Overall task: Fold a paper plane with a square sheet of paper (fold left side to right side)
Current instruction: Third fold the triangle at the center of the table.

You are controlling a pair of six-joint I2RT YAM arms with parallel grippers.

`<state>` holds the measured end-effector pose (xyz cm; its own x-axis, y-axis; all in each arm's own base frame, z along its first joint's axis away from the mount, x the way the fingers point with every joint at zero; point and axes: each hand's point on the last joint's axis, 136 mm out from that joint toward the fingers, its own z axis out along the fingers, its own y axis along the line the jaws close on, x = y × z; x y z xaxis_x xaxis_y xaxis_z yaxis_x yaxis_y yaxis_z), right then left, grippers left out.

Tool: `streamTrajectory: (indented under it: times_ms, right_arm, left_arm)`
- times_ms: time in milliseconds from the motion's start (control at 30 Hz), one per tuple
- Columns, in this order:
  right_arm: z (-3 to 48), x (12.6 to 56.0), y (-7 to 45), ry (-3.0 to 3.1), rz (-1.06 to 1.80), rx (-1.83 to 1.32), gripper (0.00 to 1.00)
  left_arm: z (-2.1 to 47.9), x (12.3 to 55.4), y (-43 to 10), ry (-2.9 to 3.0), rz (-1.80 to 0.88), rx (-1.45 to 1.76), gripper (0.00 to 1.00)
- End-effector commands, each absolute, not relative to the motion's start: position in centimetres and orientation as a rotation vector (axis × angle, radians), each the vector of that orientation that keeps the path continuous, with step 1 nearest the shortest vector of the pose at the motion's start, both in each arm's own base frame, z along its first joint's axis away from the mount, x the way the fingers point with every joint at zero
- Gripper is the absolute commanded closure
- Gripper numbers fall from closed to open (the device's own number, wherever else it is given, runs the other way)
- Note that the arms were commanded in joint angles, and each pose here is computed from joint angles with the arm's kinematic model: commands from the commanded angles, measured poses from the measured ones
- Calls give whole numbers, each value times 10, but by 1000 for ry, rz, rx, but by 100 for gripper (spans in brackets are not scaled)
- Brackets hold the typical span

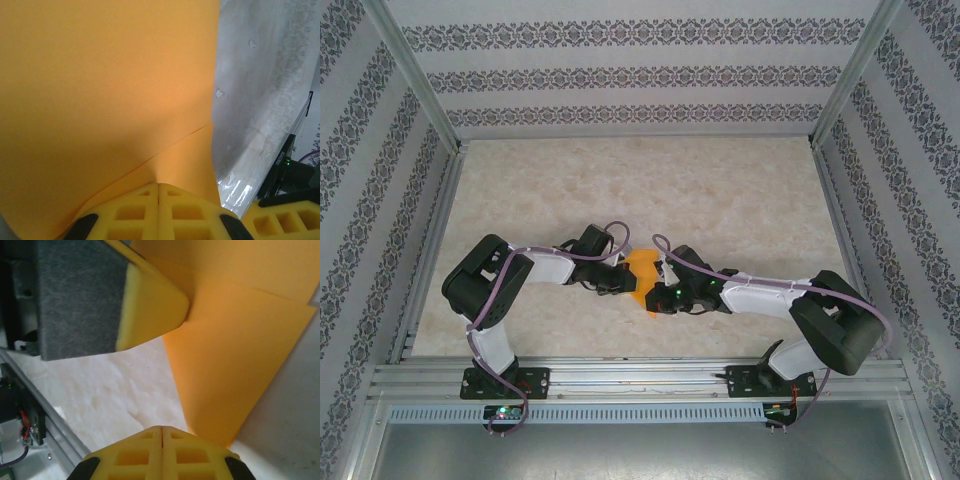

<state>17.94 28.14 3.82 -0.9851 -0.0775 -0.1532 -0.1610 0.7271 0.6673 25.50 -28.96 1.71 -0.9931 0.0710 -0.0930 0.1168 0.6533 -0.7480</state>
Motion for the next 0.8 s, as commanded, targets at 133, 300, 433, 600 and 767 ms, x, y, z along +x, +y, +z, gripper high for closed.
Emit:
streamTrajectory:
  times_ms: [133,300,433,600,767]
  right_arm:
    - [20,180,276,2863,1002,-187,100]
    - [4,173,263,2930,911,-160,100]
    - [-9,167,252,2987,837,-129,100]
    - [-20,162,242,3039,734,-101,100]
    - [-23,163,230,3062,605,-100,100]
  left_arm:
    - [-16,246,-272,2921,-1099,93,100]
    - [-13,247,-273,2912,-1107,94,100]
    - [-1,252,-276,2870,-1123,120,97]
    - [25,261,-281,2778,-1140,168,90]
    - [50,262,-280,2677,-1169,191,89]
